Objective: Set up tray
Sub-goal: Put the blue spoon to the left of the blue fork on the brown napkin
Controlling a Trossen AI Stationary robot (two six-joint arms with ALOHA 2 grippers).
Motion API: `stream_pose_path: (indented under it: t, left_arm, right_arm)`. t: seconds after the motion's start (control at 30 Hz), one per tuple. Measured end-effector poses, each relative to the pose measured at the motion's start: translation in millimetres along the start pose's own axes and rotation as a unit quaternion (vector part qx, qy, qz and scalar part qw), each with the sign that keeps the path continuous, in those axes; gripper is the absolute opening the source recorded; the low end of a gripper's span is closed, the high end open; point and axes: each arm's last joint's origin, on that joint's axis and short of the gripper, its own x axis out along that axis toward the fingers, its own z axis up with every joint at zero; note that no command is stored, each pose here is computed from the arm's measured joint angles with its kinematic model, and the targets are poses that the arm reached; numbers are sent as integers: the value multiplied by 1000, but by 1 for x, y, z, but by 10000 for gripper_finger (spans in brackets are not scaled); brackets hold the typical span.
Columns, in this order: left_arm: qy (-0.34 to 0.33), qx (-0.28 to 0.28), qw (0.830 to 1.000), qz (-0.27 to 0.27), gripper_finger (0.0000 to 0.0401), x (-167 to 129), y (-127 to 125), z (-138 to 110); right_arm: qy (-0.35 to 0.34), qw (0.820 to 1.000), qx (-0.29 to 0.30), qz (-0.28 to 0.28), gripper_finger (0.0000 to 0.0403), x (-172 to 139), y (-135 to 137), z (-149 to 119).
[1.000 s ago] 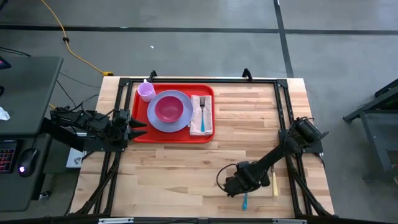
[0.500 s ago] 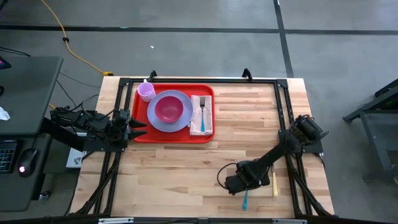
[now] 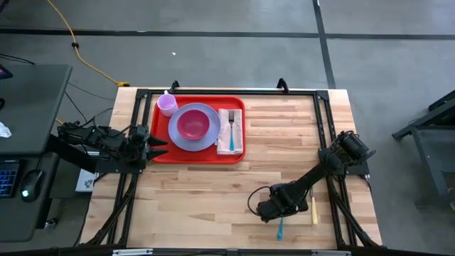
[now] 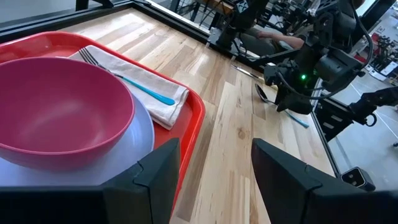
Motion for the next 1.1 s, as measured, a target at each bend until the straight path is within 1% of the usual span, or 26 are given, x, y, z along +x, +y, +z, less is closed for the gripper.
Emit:
stream_pose_path:
  t: [0.13,0.23,0.63,0.7,1.1]
  left_arm:
    - [3,1,1000,1,227,0,0,-1]
    - [2,1,1000,2,227,0,0,-1]
    - [8,1,1000,5,227,0,1,-2]
    - [8,1,1000,5,227,0,1,-2]
    - [8,1,1000,5,227,0,1,-2]
  right_arm:
    - [4,1000,3,-1,132,0,1,2]
    - [4,1000,4,0,120,0,2,3]
    - [-3,1000,4,6,9,0,3,3]
    - [-5,1000,2,5,4,0,2,3]
    - [-5,1000,17,-5,2,-3,5,14]
